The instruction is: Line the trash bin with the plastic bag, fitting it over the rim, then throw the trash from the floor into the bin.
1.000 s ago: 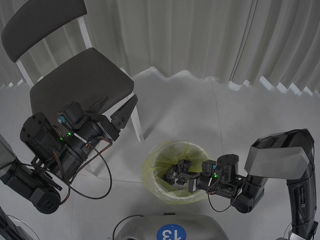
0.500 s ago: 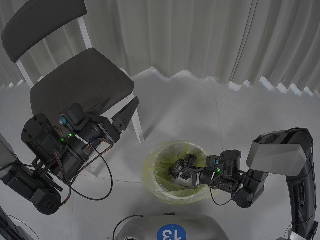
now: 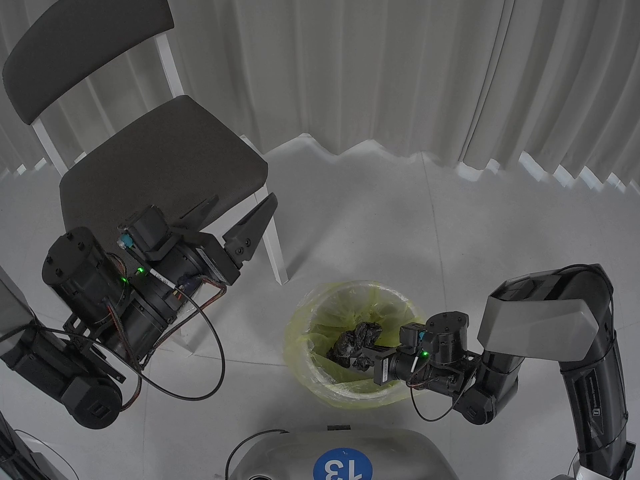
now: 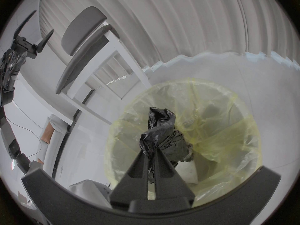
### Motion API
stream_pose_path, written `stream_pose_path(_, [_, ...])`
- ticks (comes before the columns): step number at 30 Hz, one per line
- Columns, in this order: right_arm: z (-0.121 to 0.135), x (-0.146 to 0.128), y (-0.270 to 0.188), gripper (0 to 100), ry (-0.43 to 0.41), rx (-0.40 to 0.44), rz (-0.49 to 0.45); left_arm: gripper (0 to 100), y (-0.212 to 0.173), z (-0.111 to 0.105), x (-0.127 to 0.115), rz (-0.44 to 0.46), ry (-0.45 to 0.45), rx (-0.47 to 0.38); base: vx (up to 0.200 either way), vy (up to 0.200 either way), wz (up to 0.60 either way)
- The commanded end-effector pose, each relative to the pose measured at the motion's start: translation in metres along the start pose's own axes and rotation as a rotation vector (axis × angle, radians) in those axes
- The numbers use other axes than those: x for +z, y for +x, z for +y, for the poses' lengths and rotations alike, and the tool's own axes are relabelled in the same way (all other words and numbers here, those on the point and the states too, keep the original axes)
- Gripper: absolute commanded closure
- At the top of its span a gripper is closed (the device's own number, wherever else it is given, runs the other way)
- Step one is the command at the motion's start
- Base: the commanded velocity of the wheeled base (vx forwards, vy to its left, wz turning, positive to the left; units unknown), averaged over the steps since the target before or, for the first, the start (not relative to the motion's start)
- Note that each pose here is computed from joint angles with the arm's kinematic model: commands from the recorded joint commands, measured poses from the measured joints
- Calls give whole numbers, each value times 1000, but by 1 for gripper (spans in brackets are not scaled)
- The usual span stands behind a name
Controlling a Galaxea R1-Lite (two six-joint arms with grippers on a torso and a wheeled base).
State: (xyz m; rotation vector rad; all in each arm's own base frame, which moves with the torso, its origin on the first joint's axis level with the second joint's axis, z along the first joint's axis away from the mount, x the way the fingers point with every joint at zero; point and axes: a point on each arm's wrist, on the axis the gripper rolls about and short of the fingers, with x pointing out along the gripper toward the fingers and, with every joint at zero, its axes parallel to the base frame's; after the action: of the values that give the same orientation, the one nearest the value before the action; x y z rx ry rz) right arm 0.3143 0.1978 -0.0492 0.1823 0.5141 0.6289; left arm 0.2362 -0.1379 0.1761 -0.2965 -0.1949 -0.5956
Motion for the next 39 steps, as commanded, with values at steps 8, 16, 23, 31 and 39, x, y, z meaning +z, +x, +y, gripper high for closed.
stream_pose_path(8, [0, 0, 0, 100, -3, -4, -2, 0, 0, 0, 1, -11, 1, -2, 0, 0, 0])
stream_pose_path(16, [1, 3, 1, 0, -3, 0, -21, 0, 0, 0, 0, -10, -1, -2, 0, 0, 0])
stream_pose_path(23, [3, 3, 1, 0, -5, 5, -21, 0, 0, 0, 0, -8, 1, -3, 0, 0, 0])
stream_pose_path(31, [4, 2, 0, 0, -6, 6, -21, 0, 0, 0, -4, 10, 0, -4, 0, 0, 0])
stream_pose_path(39, [5, 20, -9, 0, -7, 3, -67, 0, 3, 9, -35, 128, -6, 24, 0, 0, 0])
